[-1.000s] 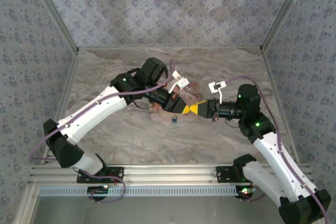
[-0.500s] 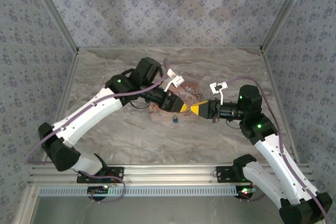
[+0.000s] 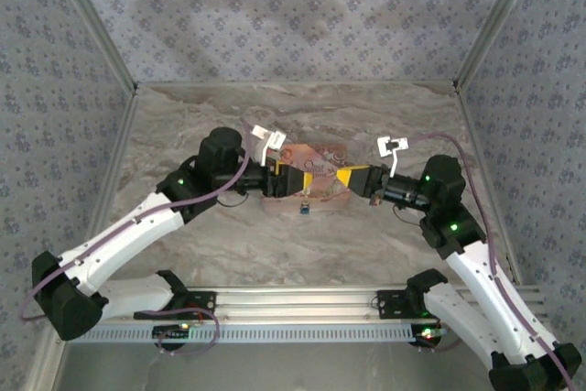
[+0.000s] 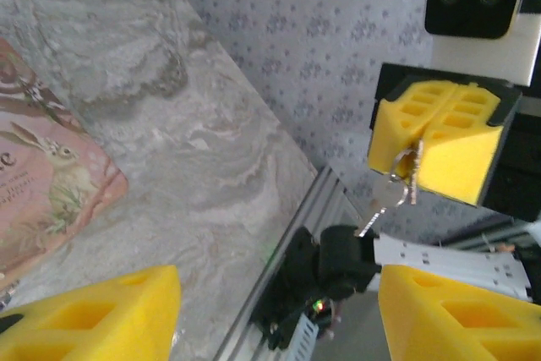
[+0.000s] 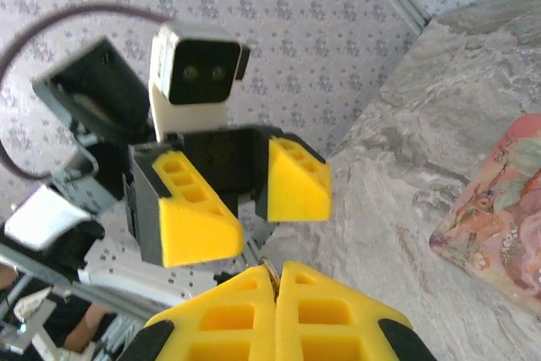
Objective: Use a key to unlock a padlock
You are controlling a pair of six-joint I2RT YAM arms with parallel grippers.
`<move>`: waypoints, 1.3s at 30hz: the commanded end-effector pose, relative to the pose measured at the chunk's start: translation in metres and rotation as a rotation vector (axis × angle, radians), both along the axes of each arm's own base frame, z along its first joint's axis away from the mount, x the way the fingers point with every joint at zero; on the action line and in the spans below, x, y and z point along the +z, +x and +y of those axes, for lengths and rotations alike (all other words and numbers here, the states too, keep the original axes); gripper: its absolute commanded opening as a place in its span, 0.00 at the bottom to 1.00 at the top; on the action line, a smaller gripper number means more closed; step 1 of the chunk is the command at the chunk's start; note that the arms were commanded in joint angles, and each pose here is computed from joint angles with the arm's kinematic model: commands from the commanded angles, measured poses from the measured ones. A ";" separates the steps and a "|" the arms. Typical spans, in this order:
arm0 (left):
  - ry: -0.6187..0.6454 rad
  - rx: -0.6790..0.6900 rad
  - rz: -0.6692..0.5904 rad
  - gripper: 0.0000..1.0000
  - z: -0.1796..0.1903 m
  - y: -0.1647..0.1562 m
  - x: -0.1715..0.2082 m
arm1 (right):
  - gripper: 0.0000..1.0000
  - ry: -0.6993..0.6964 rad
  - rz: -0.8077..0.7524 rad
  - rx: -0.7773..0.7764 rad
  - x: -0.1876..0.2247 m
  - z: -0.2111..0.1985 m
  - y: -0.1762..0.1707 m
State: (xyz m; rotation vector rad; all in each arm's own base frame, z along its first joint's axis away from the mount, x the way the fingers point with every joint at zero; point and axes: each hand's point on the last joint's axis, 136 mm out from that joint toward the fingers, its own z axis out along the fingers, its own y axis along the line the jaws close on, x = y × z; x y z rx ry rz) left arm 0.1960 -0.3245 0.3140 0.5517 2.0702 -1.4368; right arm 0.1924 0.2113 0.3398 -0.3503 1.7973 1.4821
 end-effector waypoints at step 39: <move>-0.360 0.040 -0.191 0.14 -0.031 -0.007 0.078 | 0.00 0.204 -0.008 -0.144 0.021 0.009 0.012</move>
